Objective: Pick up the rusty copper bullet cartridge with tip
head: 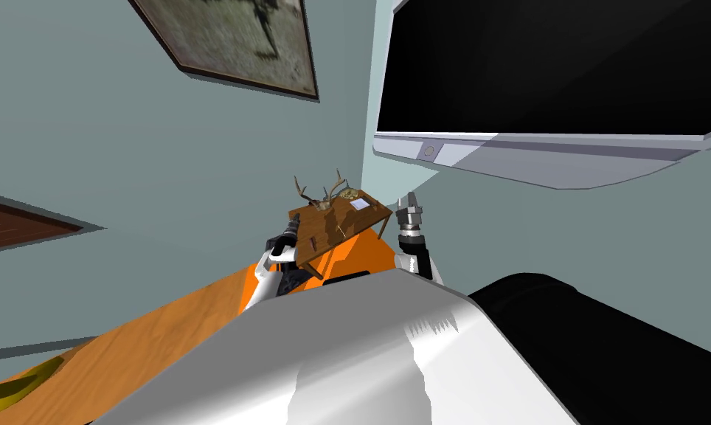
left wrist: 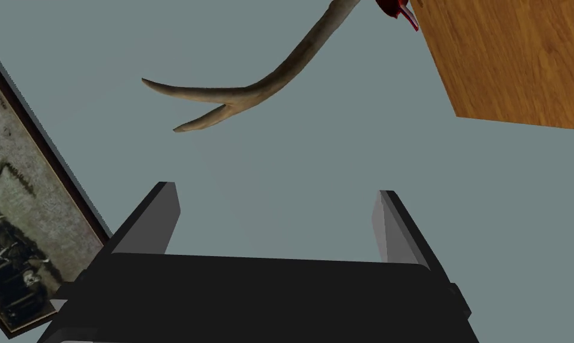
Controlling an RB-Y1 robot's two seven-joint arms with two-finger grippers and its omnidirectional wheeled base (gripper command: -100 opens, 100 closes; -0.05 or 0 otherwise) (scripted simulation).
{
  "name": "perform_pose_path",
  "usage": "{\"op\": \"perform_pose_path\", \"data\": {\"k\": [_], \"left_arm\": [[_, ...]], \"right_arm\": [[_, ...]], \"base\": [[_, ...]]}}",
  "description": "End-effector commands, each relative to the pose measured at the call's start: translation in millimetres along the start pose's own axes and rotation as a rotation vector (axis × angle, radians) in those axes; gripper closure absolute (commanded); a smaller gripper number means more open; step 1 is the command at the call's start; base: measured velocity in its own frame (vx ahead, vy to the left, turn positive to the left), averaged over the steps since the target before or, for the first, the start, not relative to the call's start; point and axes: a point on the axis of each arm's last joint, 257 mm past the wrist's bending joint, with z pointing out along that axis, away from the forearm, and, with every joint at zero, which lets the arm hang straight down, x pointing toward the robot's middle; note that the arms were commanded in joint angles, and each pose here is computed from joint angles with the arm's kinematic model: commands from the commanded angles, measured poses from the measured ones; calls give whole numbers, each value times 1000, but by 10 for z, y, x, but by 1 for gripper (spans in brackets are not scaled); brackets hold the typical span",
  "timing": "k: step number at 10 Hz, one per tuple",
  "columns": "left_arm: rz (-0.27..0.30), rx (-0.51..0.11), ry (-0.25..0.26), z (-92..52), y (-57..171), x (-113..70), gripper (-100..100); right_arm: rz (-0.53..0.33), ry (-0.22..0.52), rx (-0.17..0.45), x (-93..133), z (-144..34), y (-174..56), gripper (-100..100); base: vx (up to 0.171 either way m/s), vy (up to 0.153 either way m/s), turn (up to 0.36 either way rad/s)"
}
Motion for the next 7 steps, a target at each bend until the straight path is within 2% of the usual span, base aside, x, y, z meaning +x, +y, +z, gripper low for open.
{"op": "perform_pose_path", "data": {"k": [1, 2, 3, 4, 5, 6, 7], "left_arm": [[21, -36, 15, 40, 126, 74, -100], [63, -78, 37, 89, 252, 123, -100], [64, -93, 43, 79, 328, 147, -100], [108, -137, 66, 111, 471, 191, -100], [108, -150, 71, 100, 536, 210, -100], [154, -202, 98, 106, 729, 258, -100], [154, -206, 99, 102, 749, 263, -100]], "right_arm": [[0, 0, 0, 0, 0, 0, 0], [0, 0, 0, 0, 0, 0, 0], [0, 0, 0, 0, 0, 0, 0], [0, 0, 0, 0, 0, 0, 0], [0, 0, 0, 0, 0, 0, 0], [0, 0, 0, 0, 0, 0, 0], [0, 0, 0, 0, 0, 0, 0]], "base": [[-18, 0, -63], [-24, -3, -118], [-22, -1, -45], [-24, -7, -81], [-17, -6, -53], [-18, -13, -91], [-15, -11, -42]]}}
